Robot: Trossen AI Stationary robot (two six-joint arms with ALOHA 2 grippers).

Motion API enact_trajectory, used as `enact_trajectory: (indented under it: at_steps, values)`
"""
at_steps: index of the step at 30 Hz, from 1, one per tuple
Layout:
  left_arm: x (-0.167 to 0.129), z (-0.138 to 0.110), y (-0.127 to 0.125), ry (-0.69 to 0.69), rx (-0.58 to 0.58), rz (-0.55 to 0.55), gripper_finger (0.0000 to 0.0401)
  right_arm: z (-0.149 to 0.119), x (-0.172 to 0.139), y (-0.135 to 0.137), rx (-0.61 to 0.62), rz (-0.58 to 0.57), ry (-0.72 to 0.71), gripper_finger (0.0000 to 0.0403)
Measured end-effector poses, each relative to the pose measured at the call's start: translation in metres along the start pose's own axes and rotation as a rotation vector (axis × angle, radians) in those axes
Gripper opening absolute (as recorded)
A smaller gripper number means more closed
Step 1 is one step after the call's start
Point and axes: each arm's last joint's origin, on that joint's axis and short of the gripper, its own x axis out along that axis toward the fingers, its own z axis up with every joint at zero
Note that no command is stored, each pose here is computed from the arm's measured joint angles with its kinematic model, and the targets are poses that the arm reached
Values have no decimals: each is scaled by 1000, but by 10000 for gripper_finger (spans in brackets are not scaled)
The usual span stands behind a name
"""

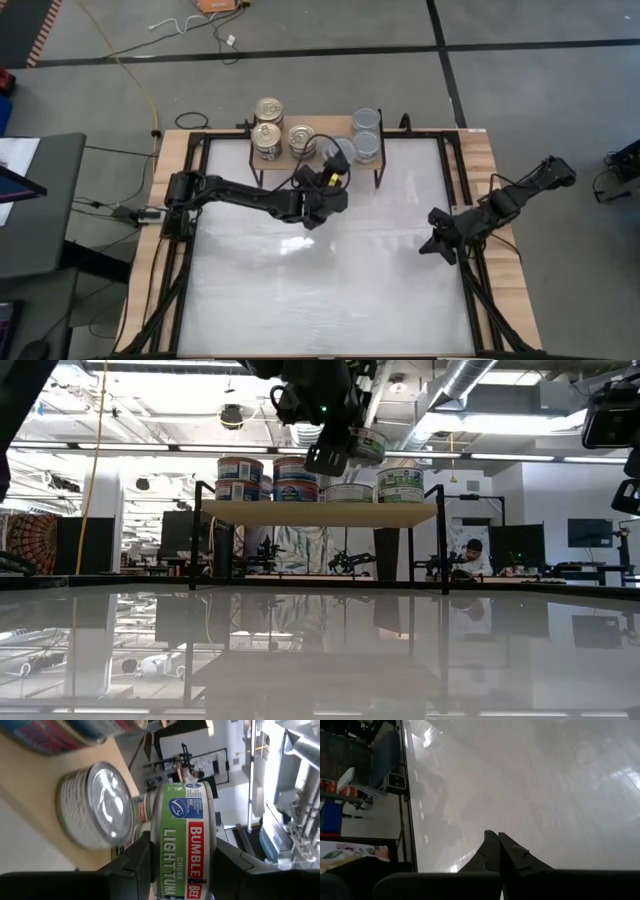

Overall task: Stack canned seafood by type on shelf
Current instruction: Stack the green white tuna can on top of the other green white tuna can on the shelf

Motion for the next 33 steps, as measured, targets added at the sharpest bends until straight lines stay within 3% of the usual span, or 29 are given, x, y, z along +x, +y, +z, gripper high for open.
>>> enact_trajectory:
  at_steps: [8,15,23,33]
  values:
    - [18,6,0,-42,-12,7,150,0,0,0,-12,-5,-2,16]
    - [27,9,1,-63,-101,8,152,0,0,-1,-33,-10,-6,16]
    - [30,10,2,-51,-70,14,153,0,0,-1,-35,-10,-6,16]
    - [40,14,2,-77,-134,15,153,0,0,-1,-35,-10,-6,16]
